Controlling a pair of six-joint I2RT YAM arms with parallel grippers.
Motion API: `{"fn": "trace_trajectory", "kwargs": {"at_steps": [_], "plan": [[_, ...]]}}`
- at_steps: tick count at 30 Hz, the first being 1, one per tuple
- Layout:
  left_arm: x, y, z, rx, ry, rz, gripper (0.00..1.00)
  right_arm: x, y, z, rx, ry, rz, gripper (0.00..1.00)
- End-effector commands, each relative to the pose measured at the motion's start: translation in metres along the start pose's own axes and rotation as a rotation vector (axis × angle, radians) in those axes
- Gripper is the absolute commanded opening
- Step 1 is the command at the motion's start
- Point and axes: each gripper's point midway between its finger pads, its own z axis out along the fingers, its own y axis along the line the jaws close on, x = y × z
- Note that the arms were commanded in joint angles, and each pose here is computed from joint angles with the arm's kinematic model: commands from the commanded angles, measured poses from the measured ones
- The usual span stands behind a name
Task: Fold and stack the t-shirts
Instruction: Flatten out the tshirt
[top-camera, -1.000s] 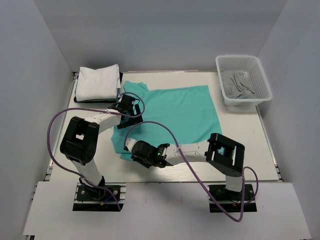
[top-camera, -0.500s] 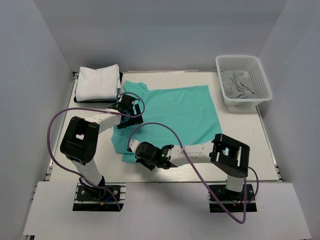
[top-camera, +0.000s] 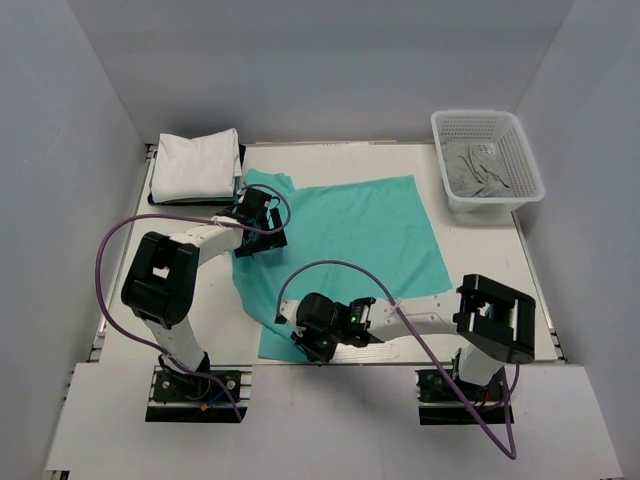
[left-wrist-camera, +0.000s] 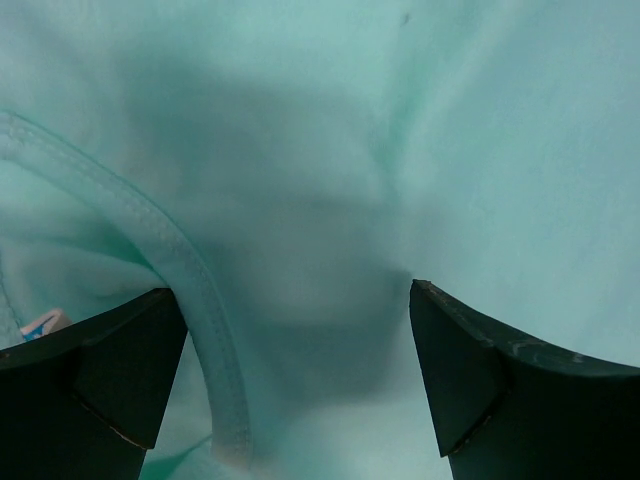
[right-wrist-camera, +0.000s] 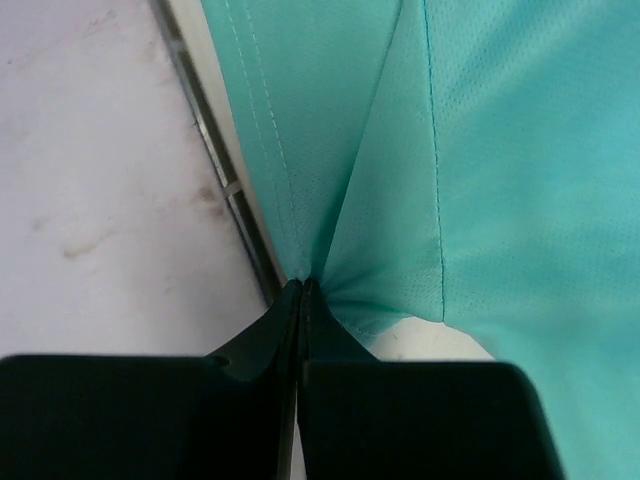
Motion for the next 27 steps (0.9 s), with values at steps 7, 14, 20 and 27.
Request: {"fn": "trace_trajectory", "kwargs": {"at_steps": [7, 14, 20, 27], "plan": [[0.013, -0.018, 0.002, 0.121, 0.067, 0.105, 1.00, -0.026, 0.022, -0.024, -0.081, -0.125, -0.039, 0.23], [-0.012, -0.026, -0.023, 0.163, -0.016, 0.159, 1.00, -0.070, -0.032, -0.051, 0.185, -0.256, 0.074, 0.78], [-0.018, -0.025, -0.032, 0.165, -0.047, 0.190, 1.00, -0.071, -0.117, -0.078, 0.438, -0.300, 0.300, 0.88], [-0.028, -0.035, -0.005, 0.154, -0.027, 0.214, 1.00, -0.042, -0.239, -0.115, 0.738, -0.318, 0.672, 0.90]]}}
